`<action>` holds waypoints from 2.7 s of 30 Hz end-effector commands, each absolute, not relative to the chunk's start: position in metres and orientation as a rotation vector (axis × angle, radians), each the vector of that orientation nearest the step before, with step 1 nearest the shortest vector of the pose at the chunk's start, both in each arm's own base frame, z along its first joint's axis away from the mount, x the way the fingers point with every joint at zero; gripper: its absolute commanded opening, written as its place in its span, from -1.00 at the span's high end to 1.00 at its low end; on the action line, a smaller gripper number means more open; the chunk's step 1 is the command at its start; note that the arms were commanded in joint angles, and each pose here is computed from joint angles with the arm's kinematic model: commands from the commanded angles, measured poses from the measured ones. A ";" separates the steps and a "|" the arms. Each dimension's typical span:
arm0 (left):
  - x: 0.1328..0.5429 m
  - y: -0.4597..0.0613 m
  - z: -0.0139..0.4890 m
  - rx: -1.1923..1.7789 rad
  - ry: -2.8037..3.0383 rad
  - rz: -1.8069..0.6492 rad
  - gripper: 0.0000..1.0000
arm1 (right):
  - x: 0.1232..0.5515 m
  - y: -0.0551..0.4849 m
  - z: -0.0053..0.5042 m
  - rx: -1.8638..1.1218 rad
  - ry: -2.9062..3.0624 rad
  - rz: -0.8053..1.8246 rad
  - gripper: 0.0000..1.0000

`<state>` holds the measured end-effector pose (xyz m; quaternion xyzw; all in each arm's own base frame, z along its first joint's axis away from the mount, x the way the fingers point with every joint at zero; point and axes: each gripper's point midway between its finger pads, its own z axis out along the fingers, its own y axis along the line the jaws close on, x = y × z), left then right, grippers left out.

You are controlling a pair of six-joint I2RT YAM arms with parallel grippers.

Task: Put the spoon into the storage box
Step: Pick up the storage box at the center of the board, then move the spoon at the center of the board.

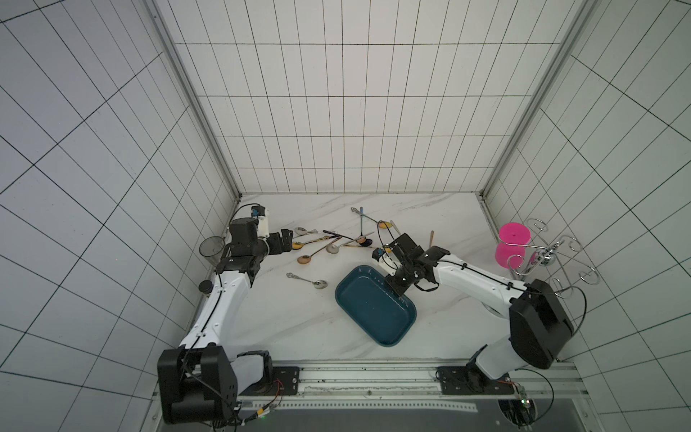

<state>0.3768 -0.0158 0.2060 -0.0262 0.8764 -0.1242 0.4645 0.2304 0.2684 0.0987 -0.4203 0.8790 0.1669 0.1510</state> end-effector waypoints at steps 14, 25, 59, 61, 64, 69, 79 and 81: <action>0.400 -0.104 0.219 0.486 2.164 -0.272 -0.98 | 0.285 0.204 0.171 -0.539 2.627 0.545 1.00; 0.438 -0.211 0.157 0.662 2.416 -0.243 -0.84 | 0.281 0.164 0.195 -0.311 2.604 0.538 1.00; 0.464 -0.246 -0.019 0.756 2.842 -0.113 0.71 | 0.266 0.154 0.198 -0.250 2.615 0.563 1.00; 0.446 -0.245 -0.023 0.769 2.871 -0.108 0.71 | 0.266 0.152 0.199 -0.258 2.615 0.548 1.00; 0.418 -0.241 -0.022 0.801 2.886 -0.096 0.71 | 0.265 0.147 0.199 -0.252 2.612 0.519 1.00; 0.385 -0.226 -0.016 0.808 2.896 -0.089 0.71 | 0.268 0.148 0.196 -0.265 2.622 0.521 1.00; 0.347 -0.215 0.010 0.745 2.867 -0.202 0.61 | 0.289 0.153 0.200 -0.247 2.618 0.517 1.00; 0.345 -0.209 0.019 0.695 2.850 -0.232 0.53 | 0.298 0.156 0.204 -0.238 2.617 0.520 1.00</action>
